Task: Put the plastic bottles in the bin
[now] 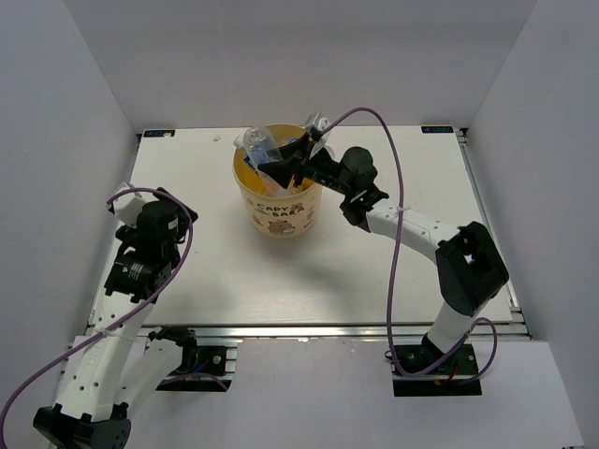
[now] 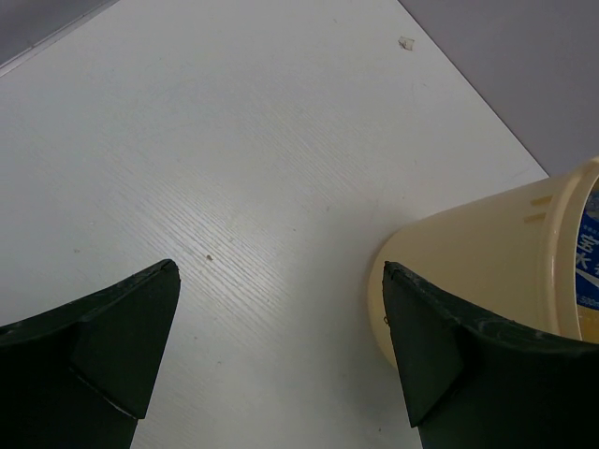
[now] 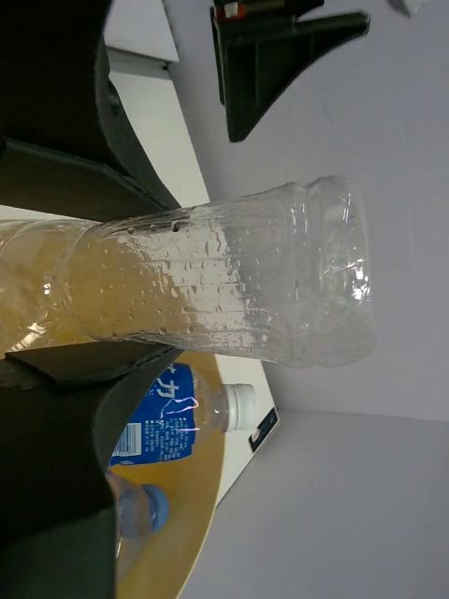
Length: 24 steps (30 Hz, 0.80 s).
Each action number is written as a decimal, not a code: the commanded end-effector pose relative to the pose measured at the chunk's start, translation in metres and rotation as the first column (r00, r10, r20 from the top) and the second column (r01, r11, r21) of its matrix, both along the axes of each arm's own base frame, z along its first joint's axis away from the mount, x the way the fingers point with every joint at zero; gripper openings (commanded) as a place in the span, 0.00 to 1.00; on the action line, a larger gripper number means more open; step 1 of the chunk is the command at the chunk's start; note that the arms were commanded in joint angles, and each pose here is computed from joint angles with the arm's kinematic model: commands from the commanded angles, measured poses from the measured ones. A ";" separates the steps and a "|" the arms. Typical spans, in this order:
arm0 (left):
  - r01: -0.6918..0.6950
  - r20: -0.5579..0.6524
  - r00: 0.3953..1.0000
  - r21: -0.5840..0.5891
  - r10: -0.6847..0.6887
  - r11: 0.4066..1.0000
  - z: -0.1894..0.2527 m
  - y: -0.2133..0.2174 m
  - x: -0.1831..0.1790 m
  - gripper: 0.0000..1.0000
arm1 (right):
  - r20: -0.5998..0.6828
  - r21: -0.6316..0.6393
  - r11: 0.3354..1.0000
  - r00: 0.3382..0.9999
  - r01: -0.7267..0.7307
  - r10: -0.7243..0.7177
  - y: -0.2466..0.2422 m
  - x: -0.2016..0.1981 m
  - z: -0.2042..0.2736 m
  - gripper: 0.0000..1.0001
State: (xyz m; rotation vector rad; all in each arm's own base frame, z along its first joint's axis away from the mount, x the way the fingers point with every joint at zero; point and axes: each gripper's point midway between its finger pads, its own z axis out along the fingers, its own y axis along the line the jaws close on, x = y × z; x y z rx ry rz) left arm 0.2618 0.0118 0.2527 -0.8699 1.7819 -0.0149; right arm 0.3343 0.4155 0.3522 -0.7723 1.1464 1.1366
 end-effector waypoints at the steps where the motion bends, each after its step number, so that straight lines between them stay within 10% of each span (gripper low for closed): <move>1: 0.005 -0.007 1.000 0.005 -0.005 1.000 -0.003 0.000 -0.001 0.98 | 0.056 0.020 0.997 0.996 0.072 -0.073 -0.005 0.009 0.008 0.41; 11: -0.006 -0.010 1.000 0.011 0.006 1.000 -0.001 0.003 -0.002 0.98 | 0.049 -0.012 0.997 0.996 0.081 -0.080 -0.006 0.010 0.010 0.88; 24: -0.007 0.002 1.000 0.008 0.007 1.000 0.006 0.002 0.000 0.98 | 0.109 -0.011 0.985 0.980 0.170 -0.168 -0.035 -0.002 0.109 0.89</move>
